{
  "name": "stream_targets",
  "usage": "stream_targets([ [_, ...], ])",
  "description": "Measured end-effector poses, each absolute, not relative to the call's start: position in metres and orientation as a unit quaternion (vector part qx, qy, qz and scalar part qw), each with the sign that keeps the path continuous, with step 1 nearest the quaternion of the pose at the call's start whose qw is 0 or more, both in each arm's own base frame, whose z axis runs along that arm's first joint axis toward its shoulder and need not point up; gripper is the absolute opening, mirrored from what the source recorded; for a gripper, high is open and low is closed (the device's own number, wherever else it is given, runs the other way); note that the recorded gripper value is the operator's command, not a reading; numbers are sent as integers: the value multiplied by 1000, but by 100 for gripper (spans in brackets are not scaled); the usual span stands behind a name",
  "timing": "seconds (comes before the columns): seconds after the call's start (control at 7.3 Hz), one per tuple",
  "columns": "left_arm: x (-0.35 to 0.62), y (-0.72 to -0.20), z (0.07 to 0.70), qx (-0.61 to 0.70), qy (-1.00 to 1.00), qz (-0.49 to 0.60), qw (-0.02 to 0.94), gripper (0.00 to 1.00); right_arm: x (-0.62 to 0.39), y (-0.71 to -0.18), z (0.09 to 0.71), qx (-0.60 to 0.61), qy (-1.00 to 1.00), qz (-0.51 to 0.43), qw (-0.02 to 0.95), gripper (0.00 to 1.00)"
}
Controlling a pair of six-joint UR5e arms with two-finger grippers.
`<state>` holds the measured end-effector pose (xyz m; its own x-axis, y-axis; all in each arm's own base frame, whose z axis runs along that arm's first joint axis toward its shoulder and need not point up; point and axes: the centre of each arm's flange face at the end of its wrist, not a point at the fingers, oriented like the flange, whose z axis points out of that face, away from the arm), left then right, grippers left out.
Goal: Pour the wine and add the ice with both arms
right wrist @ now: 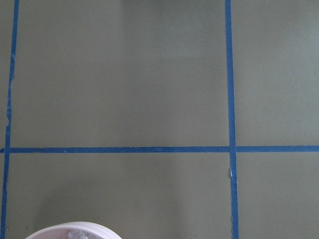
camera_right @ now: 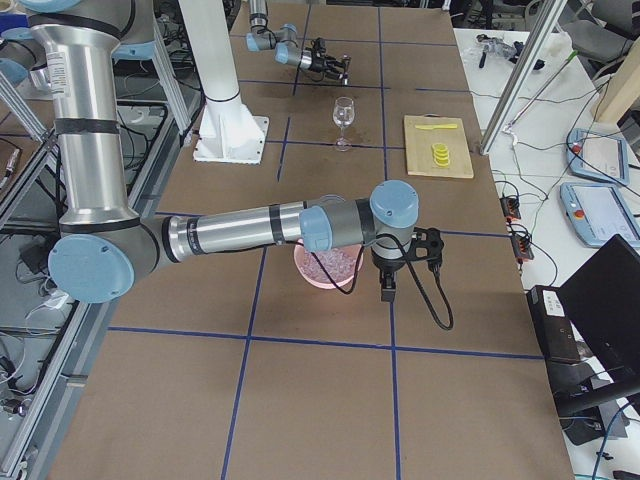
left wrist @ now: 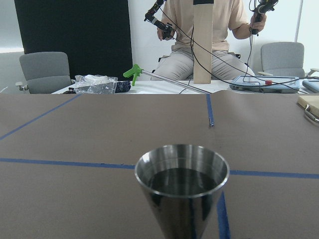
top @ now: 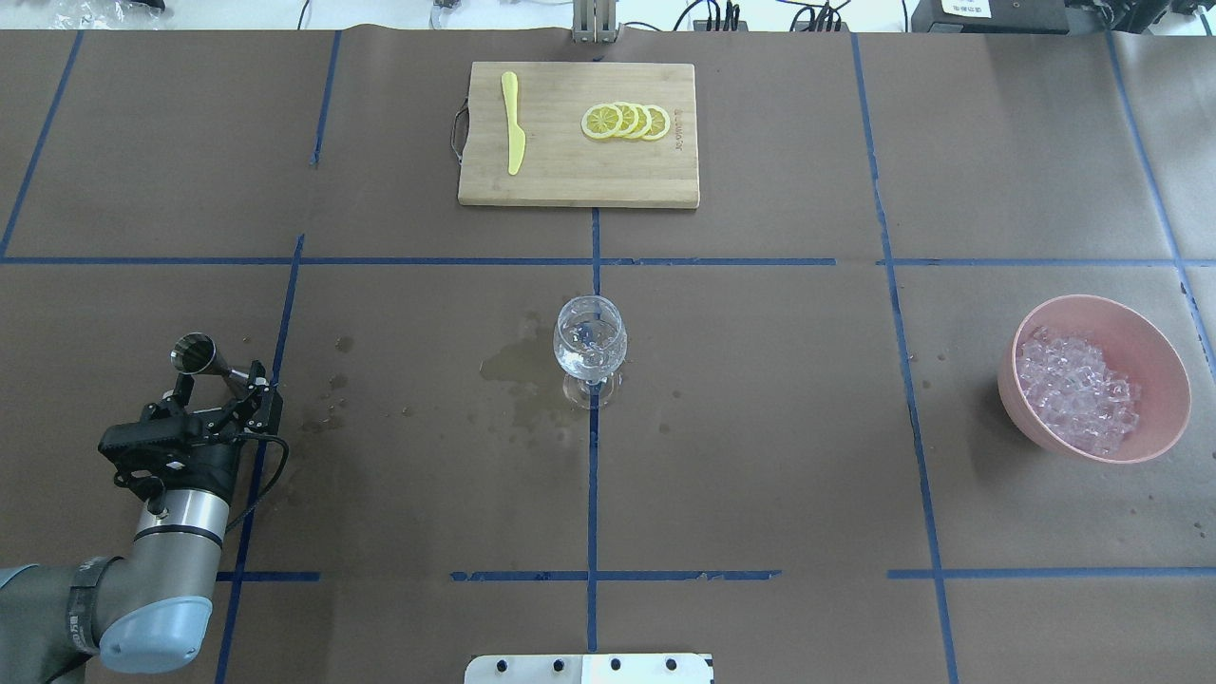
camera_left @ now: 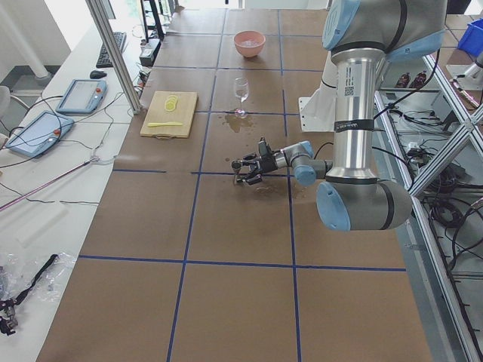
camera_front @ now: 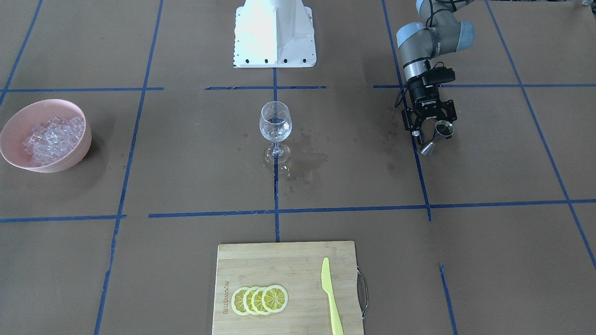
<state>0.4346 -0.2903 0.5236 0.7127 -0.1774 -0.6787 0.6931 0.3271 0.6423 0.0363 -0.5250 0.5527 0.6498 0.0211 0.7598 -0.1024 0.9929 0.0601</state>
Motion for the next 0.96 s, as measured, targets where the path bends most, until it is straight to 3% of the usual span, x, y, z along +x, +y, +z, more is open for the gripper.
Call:
stream_targets([
  [0.41, 438, -297, 521, 509, 253, -287, 771, 69, 34, -525, 553, 48, -416, 32, 907, 100],
  [0.68, 439, -298, 526, 509, 249, -286, 772, 48, 34, -525, 553, 48, -417, 32, 907, 100],
  [0.96, 439, -299, 527, 510, 247, -286, 773, 1, 33, -525, 553, 47, -418, 32, 907, 100],
])
